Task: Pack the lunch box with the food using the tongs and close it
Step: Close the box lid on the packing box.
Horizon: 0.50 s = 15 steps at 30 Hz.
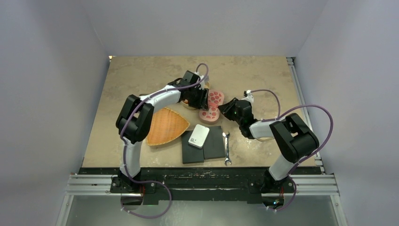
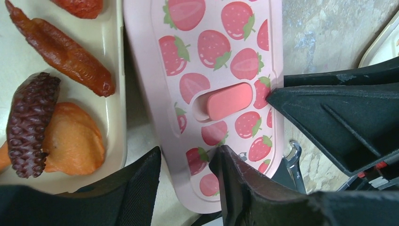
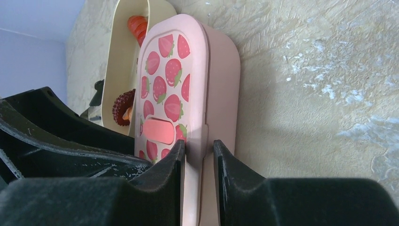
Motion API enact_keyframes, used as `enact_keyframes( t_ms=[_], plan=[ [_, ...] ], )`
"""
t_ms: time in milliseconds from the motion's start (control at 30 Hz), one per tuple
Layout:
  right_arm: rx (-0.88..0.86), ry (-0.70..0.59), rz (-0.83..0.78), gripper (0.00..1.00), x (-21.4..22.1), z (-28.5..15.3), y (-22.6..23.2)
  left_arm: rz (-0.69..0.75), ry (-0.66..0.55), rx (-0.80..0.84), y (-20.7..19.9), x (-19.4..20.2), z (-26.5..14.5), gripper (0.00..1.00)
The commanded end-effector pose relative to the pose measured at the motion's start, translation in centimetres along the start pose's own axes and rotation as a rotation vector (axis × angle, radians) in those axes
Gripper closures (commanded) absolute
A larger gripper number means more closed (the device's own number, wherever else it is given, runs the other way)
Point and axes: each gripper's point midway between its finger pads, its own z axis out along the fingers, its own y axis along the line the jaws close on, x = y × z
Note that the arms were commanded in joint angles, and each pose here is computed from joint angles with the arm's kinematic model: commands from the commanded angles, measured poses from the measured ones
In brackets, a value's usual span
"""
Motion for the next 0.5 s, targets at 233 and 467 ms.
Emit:
enact_keyframes(
  t_ms=[233,467],
  plan=[
    [0.258,0.269,-0.088,0.92,7.4,-4.8,-7.1,0.107,0.253,-0.195,2.9,8.4,3.0,0.52],
    [0.172,0.182,-0.121,0.89,3.3,-4.8,-1.7,0.141,0.104,-0.185,1.3,4.5,0.9,0.46]
  ],
)
